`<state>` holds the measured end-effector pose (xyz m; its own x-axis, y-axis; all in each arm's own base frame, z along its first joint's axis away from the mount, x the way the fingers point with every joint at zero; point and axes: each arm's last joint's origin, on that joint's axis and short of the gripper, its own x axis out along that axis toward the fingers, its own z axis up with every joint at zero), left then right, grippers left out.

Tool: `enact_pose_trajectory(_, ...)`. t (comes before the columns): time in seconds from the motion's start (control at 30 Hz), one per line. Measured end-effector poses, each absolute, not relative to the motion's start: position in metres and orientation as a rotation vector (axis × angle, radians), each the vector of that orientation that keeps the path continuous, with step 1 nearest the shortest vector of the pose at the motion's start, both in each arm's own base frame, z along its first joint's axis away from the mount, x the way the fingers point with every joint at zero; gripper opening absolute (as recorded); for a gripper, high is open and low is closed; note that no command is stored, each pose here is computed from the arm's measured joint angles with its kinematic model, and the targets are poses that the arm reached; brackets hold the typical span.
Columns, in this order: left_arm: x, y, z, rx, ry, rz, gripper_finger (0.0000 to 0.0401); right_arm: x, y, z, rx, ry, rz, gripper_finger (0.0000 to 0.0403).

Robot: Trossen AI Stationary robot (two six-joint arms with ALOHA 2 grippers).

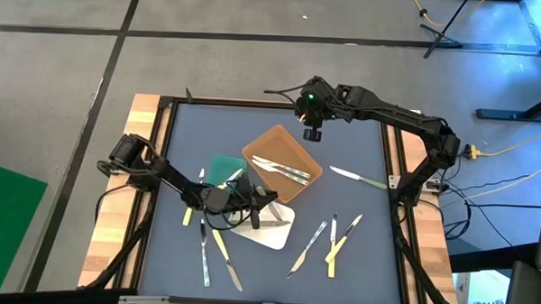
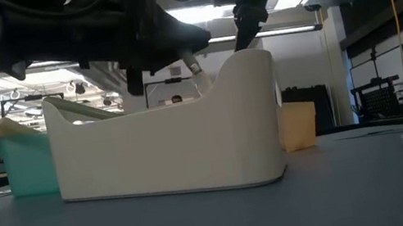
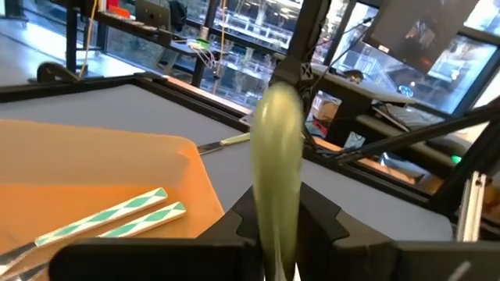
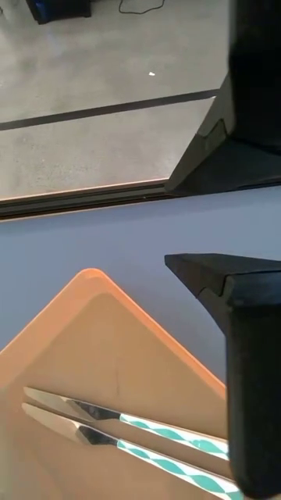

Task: Sort silverware by color (type)
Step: Put the green table knife into the white bin

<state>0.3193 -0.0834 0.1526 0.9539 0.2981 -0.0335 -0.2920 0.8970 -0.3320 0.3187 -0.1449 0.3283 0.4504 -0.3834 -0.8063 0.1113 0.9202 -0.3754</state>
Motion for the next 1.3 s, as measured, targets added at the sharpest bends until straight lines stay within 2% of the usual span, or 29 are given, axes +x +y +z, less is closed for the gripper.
enact_pose_trajectory(0.27,0.319,-0.083,0.152,-0.305,-0.012,0.305,0.0055,0.319,-0.145,0.328,-0.286,1.063,-0.31,0.0115)
enact_pose_trajectory(0.73,0.319,-0.083,0.153,-0.233,-0.003,0.312,0.0143,0.319,-0.145,0.328,-0.286,1.067,-0.308,0.0115)
enact_pose_trajectory(1.3,0.312,-0.089,0.171,-0.207,-0.003,0.313,0.0145,0.318,-0.144,0.328,-0.283,1.074,-0.304,0.0115)
